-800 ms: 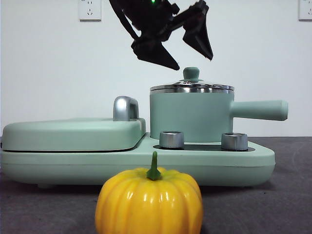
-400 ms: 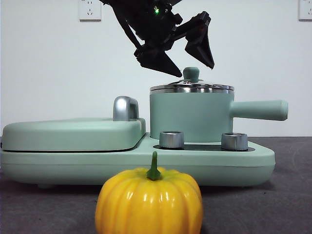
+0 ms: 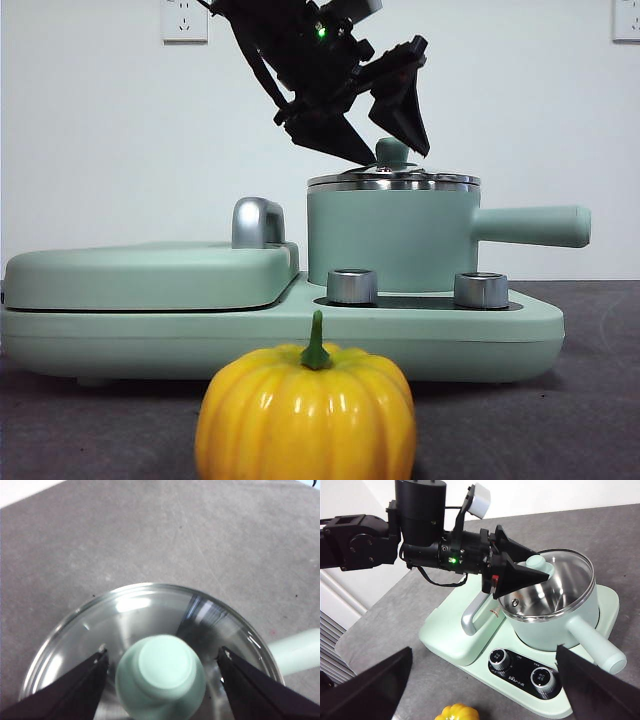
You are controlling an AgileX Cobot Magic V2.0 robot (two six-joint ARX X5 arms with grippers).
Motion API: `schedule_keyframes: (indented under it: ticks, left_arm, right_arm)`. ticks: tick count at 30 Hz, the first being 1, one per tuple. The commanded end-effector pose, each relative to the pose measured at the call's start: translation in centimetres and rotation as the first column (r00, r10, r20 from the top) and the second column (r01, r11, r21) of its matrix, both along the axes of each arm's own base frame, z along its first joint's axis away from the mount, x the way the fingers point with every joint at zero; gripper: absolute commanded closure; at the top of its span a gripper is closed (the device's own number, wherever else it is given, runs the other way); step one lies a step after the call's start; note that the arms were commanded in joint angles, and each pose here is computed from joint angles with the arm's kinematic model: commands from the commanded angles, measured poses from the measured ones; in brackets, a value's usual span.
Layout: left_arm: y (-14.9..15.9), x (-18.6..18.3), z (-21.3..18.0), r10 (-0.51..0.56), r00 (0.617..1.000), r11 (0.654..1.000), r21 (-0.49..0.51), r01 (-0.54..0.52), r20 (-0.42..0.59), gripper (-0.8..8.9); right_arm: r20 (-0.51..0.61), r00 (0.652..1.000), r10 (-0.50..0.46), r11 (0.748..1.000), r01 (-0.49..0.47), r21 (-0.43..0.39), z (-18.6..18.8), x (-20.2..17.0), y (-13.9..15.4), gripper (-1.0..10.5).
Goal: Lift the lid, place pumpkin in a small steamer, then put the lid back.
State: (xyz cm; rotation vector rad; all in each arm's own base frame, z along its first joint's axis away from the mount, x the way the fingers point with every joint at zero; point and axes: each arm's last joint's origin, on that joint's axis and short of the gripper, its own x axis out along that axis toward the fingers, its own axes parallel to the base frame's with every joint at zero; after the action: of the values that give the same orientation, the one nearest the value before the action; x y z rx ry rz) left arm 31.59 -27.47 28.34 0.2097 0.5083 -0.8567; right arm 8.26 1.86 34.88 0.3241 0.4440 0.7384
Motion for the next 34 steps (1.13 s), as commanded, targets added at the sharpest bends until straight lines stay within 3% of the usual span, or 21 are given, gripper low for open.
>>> schedule_keyframes:
  ticks: [1, 7, 10, 16, 24, 34]
  left_arm:
    - [-0.8, 0.4, -0.5, -0.015, 1.0, 1.0, 0.012, 0.015, 0.005, 4.91]
    - [-0.9, 0.4, -0.6, -0.018, 1.0, 1.0, 0.015, 0.018, 0.008, 7.44]
    - [-0.8, 0.4, -0.6, -0.023, 1.0, 1.0, 0.019, 0.022, 0.016, 7.9]
    - [-0.9, 0.5, 0.5, -0.02, 0.999, 1.0, 0.002, 0.02, 0.032, 7.89]
    - [0.2, -0.6, 5.1, -0.014, 0.992, 0.997, -0.07, 0.023, 0.123, 7.89]
    - [5.4, -2.7, 10.5, 0.051, 0.981, 0.995, -0.095, -0.034, 0.188, 7.89]
  right_arm:
    - [0.012, 1.0, -0.004, 1.0, 0.004, 0.006, 0.5, -0.1, 0.0, 4.9]
    - [0.012, 1.0, -0.005, 1.0, 0.005, 0.006, 0.5, -0.1, 0.0, 4.9]
    - [0.012, 1.0, -0.005, 1.0, 0.005, 0.006, 0.5, -0.1, 0.0, 4.9]
    - [0.012, 1.0, -0.009, 1.0, 0.009, 0.004, 0.5, -0.1, 0.0, 4.9]
    - [-0.031, 0.998, -0.049, 0.998, 0.05, 0.031, 0.5, 0.1, -0.1, 4.9]
    - [-0.144, 0.989, 0.029, 0.998, -0.021, 0.058, 0.4, 2.0, 1.1, 4.9]
